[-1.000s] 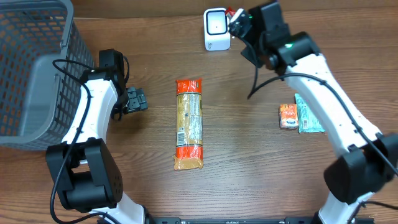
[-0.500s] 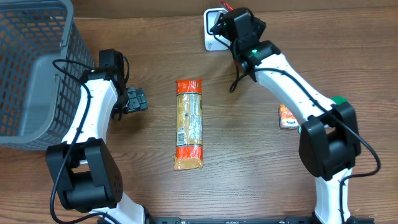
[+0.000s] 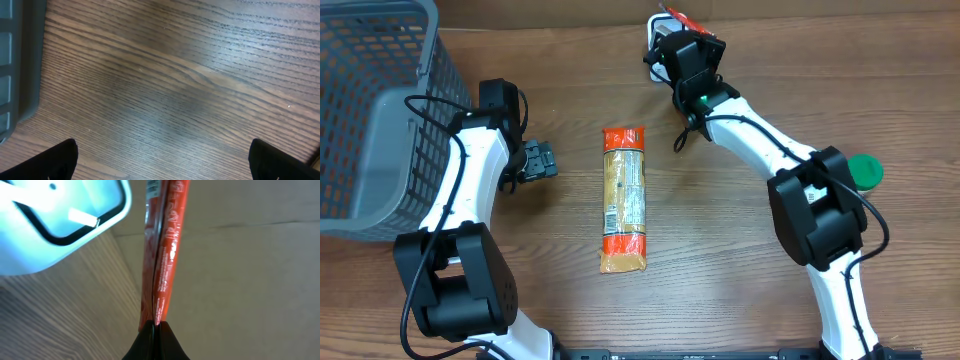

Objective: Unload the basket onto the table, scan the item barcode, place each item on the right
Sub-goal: 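Hold the red stick packet under the white scanner with the right gripper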

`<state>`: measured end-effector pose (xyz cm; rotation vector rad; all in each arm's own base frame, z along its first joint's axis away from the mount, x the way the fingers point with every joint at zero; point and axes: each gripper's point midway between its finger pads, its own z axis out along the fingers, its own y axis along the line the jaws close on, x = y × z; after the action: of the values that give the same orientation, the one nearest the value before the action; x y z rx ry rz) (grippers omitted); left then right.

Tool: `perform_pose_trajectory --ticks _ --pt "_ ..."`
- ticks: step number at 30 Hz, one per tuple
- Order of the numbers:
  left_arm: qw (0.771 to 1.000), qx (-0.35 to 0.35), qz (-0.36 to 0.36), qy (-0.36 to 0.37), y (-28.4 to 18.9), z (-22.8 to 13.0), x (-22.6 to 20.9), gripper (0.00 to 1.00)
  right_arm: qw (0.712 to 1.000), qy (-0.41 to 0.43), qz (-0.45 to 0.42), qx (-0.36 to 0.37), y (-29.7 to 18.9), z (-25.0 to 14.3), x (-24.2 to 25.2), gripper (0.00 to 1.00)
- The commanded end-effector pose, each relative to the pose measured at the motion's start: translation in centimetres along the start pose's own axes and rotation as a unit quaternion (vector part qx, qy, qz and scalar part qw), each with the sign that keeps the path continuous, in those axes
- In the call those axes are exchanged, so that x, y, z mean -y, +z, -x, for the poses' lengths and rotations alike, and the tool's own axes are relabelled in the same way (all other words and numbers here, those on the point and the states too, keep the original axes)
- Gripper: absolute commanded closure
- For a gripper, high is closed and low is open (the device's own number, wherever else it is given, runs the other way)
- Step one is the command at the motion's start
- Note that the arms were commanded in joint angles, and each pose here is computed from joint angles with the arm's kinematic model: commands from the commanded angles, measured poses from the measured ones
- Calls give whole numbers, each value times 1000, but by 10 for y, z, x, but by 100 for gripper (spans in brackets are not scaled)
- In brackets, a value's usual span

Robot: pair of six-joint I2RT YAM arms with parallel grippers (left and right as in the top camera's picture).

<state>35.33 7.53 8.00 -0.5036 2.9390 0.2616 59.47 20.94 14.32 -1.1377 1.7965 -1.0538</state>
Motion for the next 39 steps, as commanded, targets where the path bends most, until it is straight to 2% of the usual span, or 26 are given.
perform_pose_trajectory --ticks 1,17,39 --pt "1000 14 2 5 -8 4 -2 0 1000 4 -8 2 2 5 4 97" --pt "1000 14 2 5 -8 4 -2 0 1000 -15 8 -10 8 1 -20 96" --pt "1000 14 2 5 -8 4 -2 0 1000 11 4 -8 8 9 -35 97"
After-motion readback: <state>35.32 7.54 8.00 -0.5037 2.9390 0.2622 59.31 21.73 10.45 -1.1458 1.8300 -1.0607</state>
